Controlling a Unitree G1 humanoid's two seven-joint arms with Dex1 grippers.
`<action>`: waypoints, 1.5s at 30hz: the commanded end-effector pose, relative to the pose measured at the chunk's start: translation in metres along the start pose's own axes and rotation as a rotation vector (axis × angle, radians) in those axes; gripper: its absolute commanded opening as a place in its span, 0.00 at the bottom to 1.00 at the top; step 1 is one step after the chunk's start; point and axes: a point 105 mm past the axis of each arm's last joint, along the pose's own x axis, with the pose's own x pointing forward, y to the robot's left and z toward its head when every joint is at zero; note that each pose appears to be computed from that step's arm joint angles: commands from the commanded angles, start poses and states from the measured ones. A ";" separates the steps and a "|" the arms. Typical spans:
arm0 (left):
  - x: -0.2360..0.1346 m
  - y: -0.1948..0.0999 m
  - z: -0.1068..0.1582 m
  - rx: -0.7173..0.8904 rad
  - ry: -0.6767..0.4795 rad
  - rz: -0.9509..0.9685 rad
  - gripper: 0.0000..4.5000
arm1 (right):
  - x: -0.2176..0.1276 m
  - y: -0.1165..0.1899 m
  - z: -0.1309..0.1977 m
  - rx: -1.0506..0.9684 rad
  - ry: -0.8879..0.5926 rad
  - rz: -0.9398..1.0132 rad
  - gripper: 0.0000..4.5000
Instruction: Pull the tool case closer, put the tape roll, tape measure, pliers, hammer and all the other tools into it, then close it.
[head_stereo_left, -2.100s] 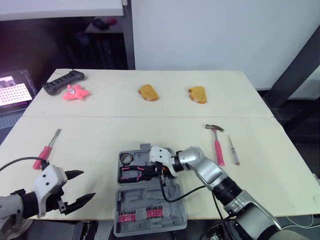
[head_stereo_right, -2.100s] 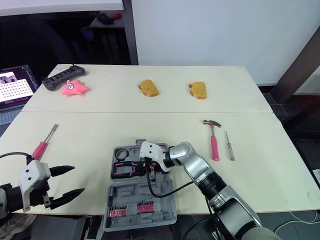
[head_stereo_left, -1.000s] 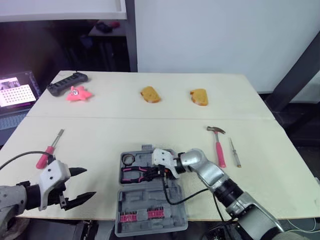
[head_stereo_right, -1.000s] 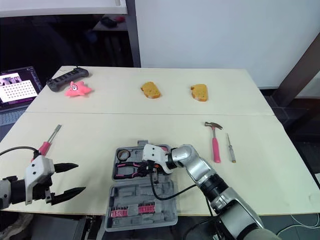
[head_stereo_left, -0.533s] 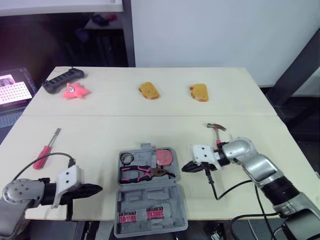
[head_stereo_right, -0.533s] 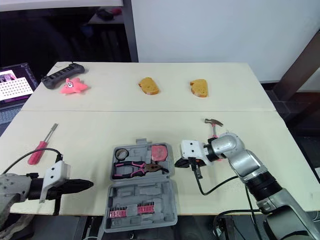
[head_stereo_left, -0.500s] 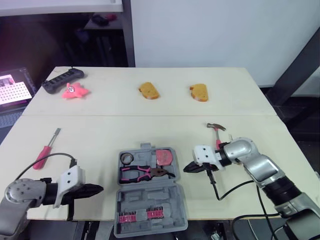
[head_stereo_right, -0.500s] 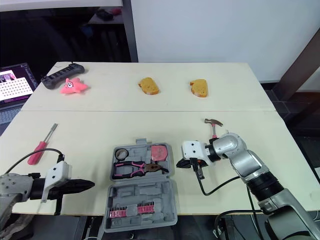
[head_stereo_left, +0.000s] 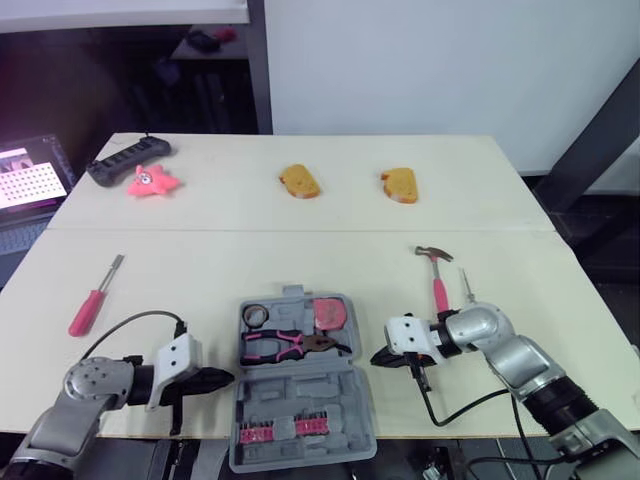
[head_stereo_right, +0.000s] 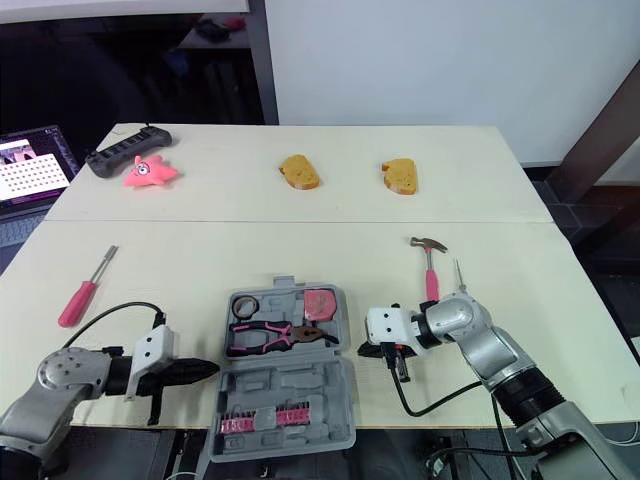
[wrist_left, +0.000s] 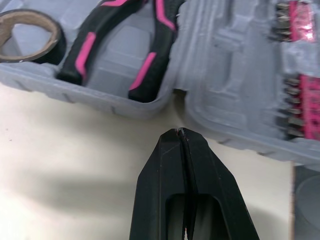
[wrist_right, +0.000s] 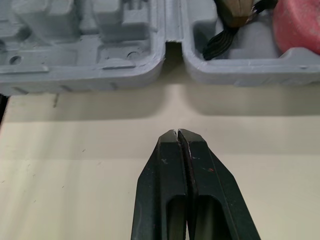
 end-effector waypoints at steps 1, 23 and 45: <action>0.005 -0.002 0.005 0.025 -0.019 -0.004 0.01 | 0.004 -0.001 0.013 -0.043 -0.037 -0.009 0.00; 0.033 0.011 0.030 -0.007 -0.151 0.069 0.01 | 0.022 0.001 0.039 0.029 -0.149 -0.029 0.00; 0.058 0.049 0.043 0.005 -0.106 0.164 0.01 | 0.013 -0.042 0.023 0.106 -0.094 -0.188 0.00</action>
